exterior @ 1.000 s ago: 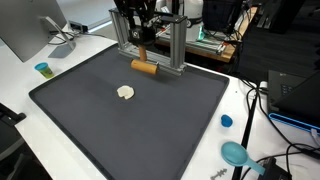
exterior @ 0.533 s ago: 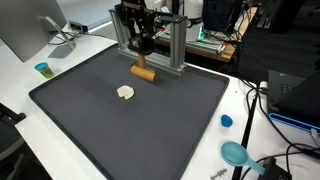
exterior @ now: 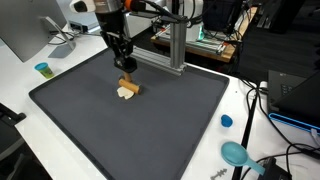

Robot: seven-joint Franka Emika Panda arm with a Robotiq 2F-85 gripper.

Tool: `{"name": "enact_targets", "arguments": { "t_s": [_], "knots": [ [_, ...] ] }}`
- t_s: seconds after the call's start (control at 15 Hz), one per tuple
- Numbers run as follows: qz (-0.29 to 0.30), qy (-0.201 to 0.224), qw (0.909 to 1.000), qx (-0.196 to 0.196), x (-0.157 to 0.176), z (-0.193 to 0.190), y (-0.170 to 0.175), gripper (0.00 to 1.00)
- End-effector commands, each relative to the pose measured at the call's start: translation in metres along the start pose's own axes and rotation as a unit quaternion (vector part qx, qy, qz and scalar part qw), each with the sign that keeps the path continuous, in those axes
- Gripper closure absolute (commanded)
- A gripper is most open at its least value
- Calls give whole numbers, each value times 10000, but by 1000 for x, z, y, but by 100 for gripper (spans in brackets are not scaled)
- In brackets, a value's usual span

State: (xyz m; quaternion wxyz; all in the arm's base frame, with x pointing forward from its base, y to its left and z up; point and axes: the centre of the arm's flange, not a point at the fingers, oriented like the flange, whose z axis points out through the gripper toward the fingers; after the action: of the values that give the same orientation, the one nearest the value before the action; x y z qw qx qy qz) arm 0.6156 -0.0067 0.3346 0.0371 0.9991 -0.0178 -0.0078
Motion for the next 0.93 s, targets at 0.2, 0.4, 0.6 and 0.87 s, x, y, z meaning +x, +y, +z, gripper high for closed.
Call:
{"name": "enact_targets", "arguments": {
  "t_s": [0.2,0.4,0.6,0.87],
  "knots": [
    [-159,-27,9998,80,43,12,35,79],
    [-236,-40,9994,260,48,23,28,79],
    [-201,-42,9992,343,53,28,28,79],
    [-87,50,9991,412,60,30,30,79]
  ]
}}
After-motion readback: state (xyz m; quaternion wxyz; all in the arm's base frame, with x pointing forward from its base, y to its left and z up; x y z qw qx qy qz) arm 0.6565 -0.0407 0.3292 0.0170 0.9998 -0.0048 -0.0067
